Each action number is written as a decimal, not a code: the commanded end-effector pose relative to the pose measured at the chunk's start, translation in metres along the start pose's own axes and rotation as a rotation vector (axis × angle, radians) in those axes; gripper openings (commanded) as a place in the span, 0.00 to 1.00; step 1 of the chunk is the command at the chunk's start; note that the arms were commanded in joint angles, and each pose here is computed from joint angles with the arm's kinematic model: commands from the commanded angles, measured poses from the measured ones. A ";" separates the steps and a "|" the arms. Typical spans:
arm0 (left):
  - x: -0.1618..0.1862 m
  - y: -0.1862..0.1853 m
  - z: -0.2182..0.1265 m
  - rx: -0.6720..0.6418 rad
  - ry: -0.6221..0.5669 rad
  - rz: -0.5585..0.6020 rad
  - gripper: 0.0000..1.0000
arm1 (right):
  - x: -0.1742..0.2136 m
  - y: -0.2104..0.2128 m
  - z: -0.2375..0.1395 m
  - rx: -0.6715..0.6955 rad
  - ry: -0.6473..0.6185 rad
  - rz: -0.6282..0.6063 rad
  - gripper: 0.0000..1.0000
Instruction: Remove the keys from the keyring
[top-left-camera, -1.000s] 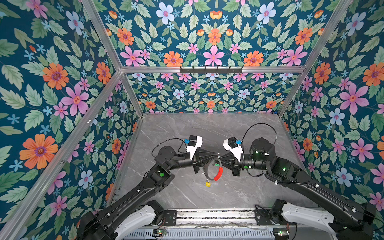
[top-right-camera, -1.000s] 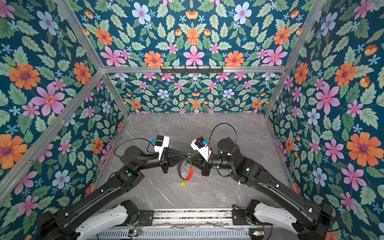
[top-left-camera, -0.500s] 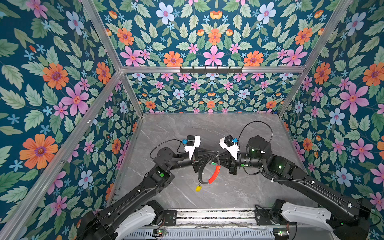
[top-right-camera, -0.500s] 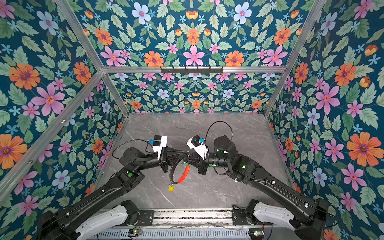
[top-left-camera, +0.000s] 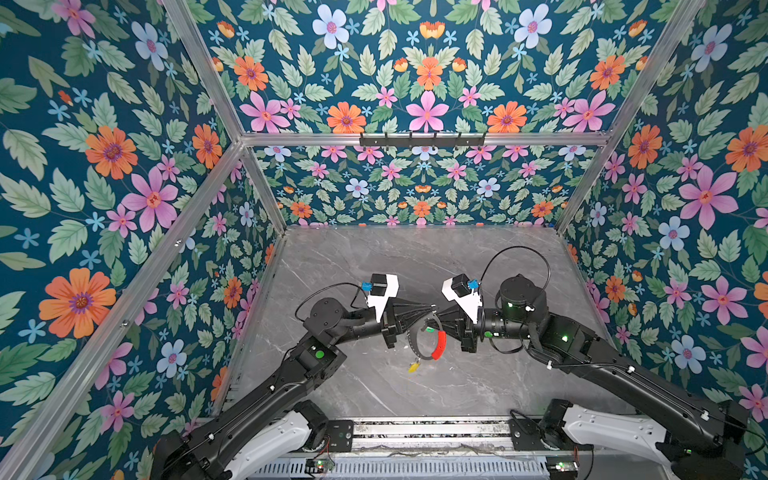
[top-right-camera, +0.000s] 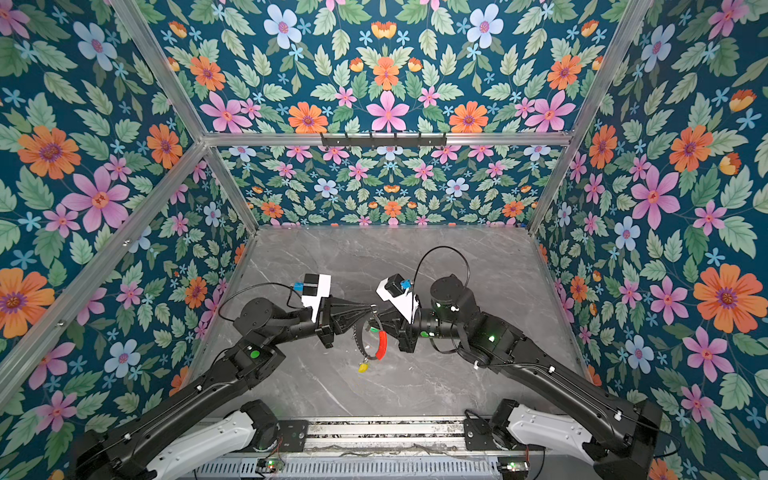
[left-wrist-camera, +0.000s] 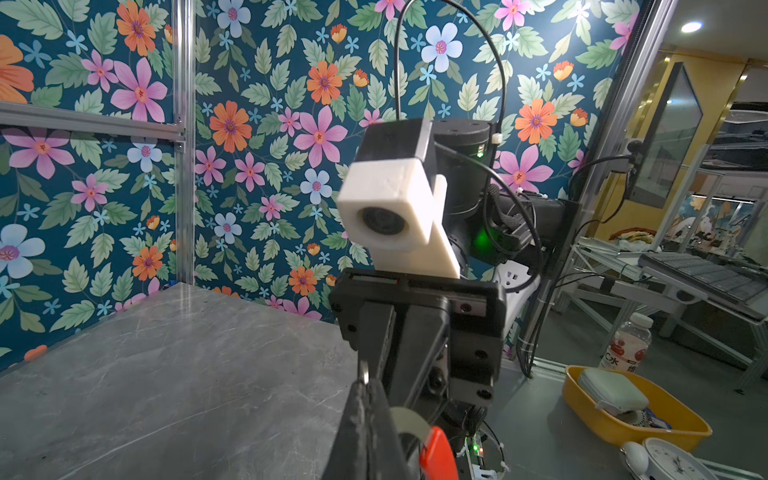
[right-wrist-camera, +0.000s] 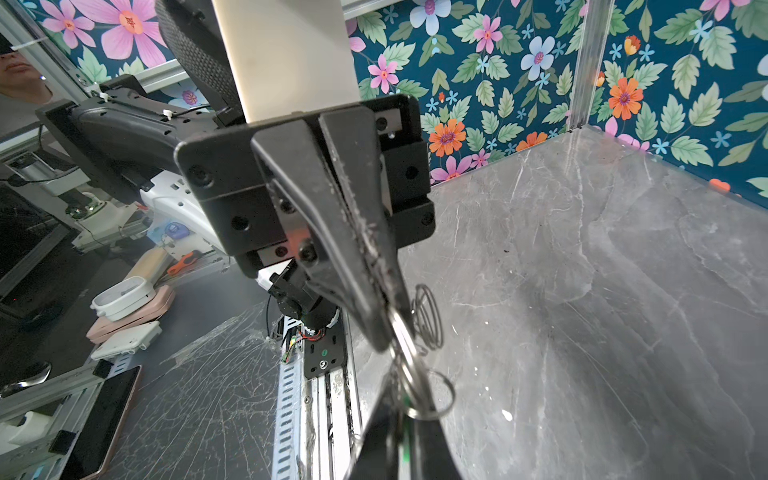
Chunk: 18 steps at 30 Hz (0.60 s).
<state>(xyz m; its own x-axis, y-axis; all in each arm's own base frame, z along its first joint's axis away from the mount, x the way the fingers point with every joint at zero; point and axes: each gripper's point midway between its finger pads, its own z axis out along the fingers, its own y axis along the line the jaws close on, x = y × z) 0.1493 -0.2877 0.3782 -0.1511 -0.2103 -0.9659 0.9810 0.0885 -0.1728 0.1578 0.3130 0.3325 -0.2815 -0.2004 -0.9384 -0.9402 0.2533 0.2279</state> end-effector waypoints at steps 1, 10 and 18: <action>-0.002 0.002 -0.002 -0.023 0.003 0.026 0.00 | 0.001 -0.005 -0.004 0.040 -0.009 -0.010 0.00; -0.001 0.004 -0.010 -0.082 0.029 0.036 0.00 | 0.023 -0.034 -0.016 0.210 0.032 0.021 0.00; 0.006 0.024 -0.017 -0.205 0.040 0.032 0.00 | 0.037 -0.085 -0.035 0.352 -0.014 0.185 0.00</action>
<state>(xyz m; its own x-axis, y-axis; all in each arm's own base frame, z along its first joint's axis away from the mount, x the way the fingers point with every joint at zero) 0.1602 -0.2743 0.3657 -0.1497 -0.1579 -0.9760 0.9555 0.2305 -0.1838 0.2077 0.2578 0.2863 -0.3940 -0.1754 -0.9022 -0.7979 0.5526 0.2410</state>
